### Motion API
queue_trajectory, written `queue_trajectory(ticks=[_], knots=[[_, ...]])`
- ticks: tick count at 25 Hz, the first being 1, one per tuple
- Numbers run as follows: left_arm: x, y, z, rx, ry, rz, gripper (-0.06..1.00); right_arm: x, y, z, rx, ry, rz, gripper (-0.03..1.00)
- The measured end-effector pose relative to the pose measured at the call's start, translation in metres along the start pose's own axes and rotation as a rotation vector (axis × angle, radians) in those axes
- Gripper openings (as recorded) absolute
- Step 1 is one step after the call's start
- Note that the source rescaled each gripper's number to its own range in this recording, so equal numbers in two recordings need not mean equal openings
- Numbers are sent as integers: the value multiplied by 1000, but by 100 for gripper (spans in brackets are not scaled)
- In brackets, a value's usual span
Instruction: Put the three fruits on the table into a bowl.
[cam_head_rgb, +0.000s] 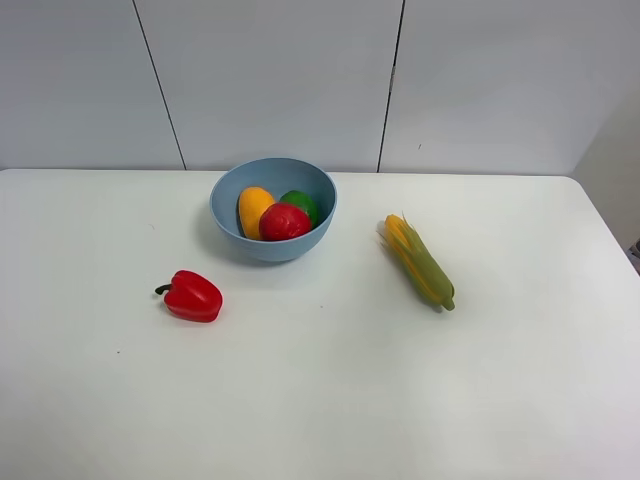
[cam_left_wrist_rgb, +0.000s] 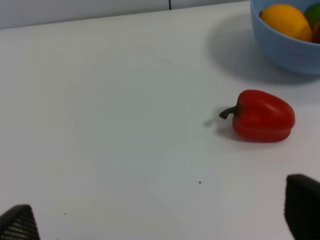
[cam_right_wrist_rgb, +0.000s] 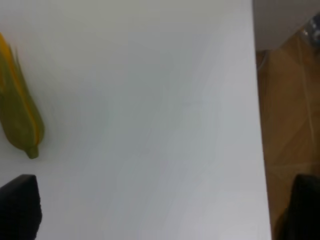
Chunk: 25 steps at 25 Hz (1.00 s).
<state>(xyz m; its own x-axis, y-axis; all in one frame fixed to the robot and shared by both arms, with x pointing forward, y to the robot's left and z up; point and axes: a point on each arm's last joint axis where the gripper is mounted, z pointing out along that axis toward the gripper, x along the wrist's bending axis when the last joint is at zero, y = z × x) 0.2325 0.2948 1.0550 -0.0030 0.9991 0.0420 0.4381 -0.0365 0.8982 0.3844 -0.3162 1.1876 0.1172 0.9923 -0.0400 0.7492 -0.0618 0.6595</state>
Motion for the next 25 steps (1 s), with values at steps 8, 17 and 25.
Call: queue_trajectory(ticks=[8, 17, 25], knots=[[0, 0, 0, 0, 0, 0, 100, -2, -78, -43, -194, -6, 74, 100], [0, 0, 0, 0, 0, -1, 100, -1, -176, -29, -379, 1, 83, 100], [0, 0, 0, 0, 0, -1, 100, 1, -204, -3, -371, 5, 84, 100]])
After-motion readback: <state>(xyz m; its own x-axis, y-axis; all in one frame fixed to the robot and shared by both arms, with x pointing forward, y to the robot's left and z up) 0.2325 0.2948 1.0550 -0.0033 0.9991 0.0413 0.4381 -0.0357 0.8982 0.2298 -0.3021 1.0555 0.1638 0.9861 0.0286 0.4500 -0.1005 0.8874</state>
